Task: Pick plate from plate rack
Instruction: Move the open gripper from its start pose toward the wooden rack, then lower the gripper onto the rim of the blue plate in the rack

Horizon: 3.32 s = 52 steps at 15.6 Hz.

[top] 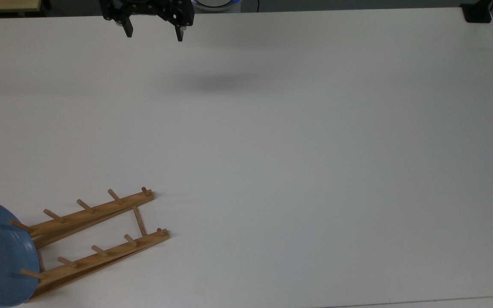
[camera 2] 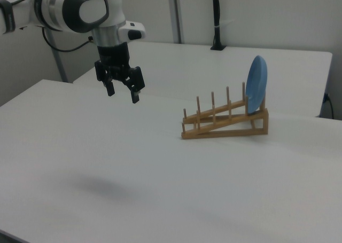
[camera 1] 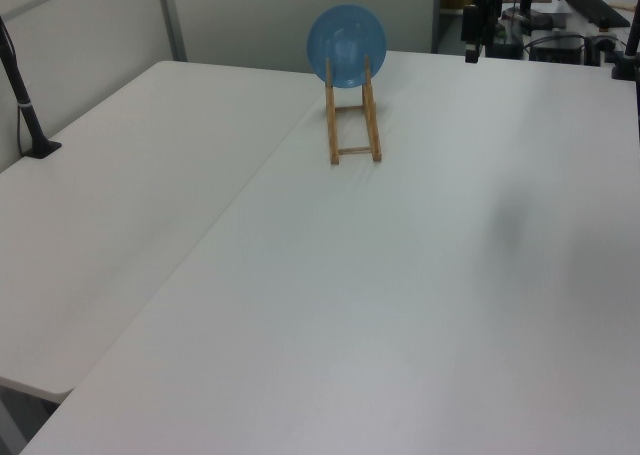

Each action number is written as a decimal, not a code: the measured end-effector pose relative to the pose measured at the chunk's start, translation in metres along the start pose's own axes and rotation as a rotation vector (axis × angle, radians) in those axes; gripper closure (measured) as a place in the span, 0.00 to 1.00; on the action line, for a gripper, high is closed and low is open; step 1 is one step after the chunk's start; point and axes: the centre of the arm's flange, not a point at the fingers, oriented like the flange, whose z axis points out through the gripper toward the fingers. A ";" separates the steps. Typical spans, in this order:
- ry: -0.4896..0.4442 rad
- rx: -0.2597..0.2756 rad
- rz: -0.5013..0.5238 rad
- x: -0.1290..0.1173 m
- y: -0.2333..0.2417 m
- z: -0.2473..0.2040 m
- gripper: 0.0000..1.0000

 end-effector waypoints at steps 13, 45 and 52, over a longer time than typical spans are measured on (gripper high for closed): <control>-0.003 0.000 0.011 -0.001 0.006 0.000 0.00; 0.817 -0.458 0.034 0.159 0.152 0.018 0.16; 0.784 -0.556 0.020 0.180 0.185 0.075 0.17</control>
